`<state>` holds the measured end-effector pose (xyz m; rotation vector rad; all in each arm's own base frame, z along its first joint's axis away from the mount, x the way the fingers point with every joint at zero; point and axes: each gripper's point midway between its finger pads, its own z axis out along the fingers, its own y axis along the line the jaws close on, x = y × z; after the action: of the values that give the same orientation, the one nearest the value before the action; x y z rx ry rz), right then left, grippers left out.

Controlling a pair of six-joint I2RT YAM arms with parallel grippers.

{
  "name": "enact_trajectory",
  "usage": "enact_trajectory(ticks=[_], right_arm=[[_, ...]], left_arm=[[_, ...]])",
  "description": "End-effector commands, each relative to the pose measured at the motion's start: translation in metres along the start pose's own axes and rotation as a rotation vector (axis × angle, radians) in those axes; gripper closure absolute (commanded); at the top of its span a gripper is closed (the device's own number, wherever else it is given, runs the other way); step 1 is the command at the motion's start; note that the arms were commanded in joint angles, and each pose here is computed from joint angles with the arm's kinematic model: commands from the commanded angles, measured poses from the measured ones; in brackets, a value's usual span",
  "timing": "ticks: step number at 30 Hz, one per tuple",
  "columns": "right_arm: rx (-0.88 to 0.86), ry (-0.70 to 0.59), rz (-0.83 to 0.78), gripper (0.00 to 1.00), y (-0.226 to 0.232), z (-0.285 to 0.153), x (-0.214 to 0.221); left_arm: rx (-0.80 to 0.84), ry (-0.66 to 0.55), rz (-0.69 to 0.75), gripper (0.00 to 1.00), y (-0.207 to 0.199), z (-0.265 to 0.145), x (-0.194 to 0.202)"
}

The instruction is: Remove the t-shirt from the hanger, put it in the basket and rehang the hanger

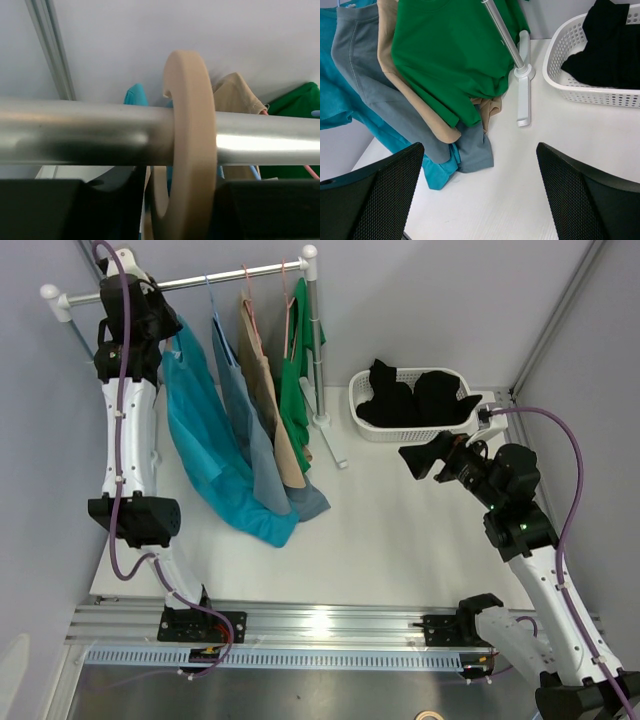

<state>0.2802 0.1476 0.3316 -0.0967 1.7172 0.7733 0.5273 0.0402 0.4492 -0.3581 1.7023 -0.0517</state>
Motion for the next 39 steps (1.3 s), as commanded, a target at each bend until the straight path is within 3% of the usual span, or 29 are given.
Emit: enact_trajectory(ticks=[1, 5, 13, 15, 16, 17, 25, 33, 39], right_arm=[[-0.058, -0.051, -0.006, 0.01, 0.016, 0.0, -0.019], [-0.057, -0.039, 0.0, 0.0, 0.015, 0.002, -0.015], [-0.073, -0.031, 0.016, 0.0, 0.015, 0.004, -0.009], [-0.077, -0.032, 0.02, 0.0, 0.016, 0.003, -0.009], [-0.08, -0.031, 0.02, 0.0, 0.016, 0.002, -0.008], [-0.079, -0.03, 0.02, 0.01, 0.016, 0.002, -0.007], [-0.084, -0.022, 0.025, 0.0, 0.015, 0.002, -0.002], [-0.105, -0.018, 0.034, 0.01, 0.018, 0.004, -0.002], [-0.132, 0.03, 0.007, 0.0, 0.021, 0.004, 0.007]], left_arm=[[0.047, -0.059, -0.022, 0.7, -0.008, -0.015, -0.027], [0.061, -0.049, -0.041, 0.63, -0.011, -0.019, -0.026], [-0.008, -0.048, -0.061, 0.65, 0.001, -0.03, -0.024], [-0.05, -0.06, -0.068, 0.83, 0.009, -0.032, -0.026], [-0.07, -0.058, -0.07, 0.98, 0.013, -0.033, -0.025], [-0.069, -0.058, -0.072, 0.99, 0.012, -0.033, -0.025], [-0.042, -0.081, -0.056, 0.99, 0.005, -0.045, -0.033], [0.06, -0.286, -0.009, 0.99, -0.044, -0.095, -0.099], [0.009, -0.357, 0.025, 0.99, -0.054, -0.132, -0.116]])
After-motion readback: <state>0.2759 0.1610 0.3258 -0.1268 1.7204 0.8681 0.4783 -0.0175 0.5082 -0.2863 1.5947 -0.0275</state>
